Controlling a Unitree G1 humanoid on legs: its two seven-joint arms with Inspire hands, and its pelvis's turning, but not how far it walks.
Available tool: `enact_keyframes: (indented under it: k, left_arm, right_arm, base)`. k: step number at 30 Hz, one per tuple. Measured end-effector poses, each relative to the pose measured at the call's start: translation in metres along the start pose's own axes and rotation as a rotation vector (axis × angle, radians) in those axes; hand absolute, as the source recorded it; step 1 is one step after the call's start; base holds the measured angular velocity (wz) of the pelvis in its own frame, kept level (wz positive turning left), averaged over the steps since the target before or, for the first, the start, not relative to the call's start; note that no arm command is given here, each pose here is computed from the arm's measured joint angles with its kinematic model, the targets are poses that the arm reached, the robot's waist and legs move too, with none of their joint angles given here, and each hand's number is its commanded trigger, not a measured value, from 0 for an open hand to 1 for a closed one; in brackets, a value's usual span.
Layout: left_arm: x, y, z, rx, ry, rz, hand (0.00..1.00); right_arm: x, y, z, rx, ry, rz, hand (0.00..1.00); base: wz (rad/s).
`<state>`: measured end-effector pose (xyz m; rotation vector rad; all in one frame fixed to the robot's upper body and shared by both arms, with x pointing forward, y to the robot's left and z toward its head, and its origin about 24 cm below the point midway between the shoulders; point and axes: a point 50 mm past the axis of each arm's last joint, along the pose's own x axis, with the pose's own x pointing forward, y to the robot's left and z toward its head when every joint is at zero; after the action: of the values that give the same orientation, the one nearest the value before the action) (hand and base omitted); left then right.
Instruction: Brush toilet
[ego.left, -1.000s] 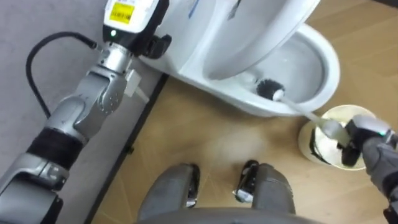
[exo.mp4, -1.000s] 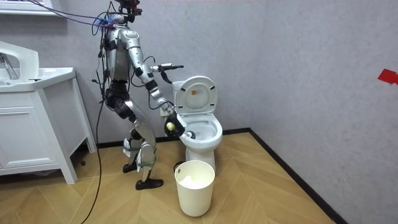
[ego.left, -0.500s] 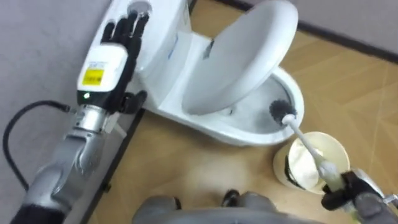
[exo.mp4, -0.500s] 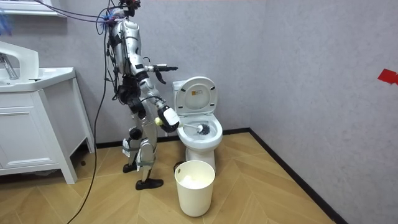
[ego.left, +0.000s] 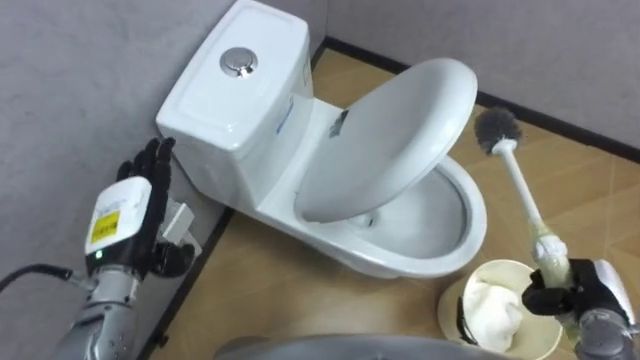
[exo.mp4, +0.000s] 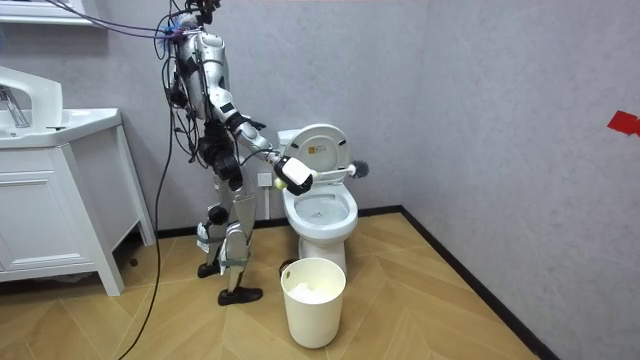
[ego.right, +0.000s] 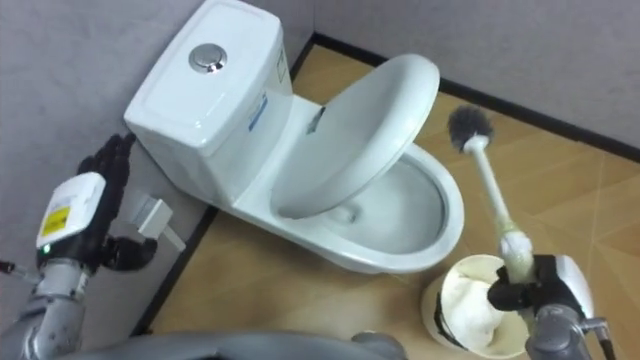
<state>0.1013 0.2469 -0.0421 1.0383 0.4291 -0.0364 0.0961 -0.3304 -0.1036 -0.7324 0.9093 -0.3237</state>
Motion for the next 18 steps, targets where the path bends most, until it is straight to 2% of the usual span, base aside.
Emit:
enact_keyframes:
  k: [8,11,13,15,18]
  left_arm:
    - [-0.031,-0.032,-0.063,-0.107,0.378,-0.146,0.0]
    - [-0.044,-0.047,-0.081,-0.192,0.511,-0.199,0.0]
    - [-0.051,-0.062,-0.092,-0.294,0.636,-0.225,0.0]
    - [-0.057,-0.067,-0.097,-0.35,0.697,-0.228,0.0]
    - [-0.06,-0.071,-0.096,-0.395,0.722,-0.224,0.0]
  right_arm:
    - [-0.004,-0.001,-0.004,0.063,0.019,-0.068,1.0]
    - [-0.007,0.001,-0.011,0.096,0.067,-0.086,1.0]
    - [-0.011,0.007,-0.019,0.141,0.106,-0.091,1.0]
    - [-0.015,0.015,-0.023,0.17,0.134,-0.084,1.0]
    - [-0.027,0.026,-0.038,0.179,0.185,-0.08,1.0]
  base:
    - [-0.05]
    - [-0.02]
    - [-0.09]
    - [-0.07]
    - [-0.01]
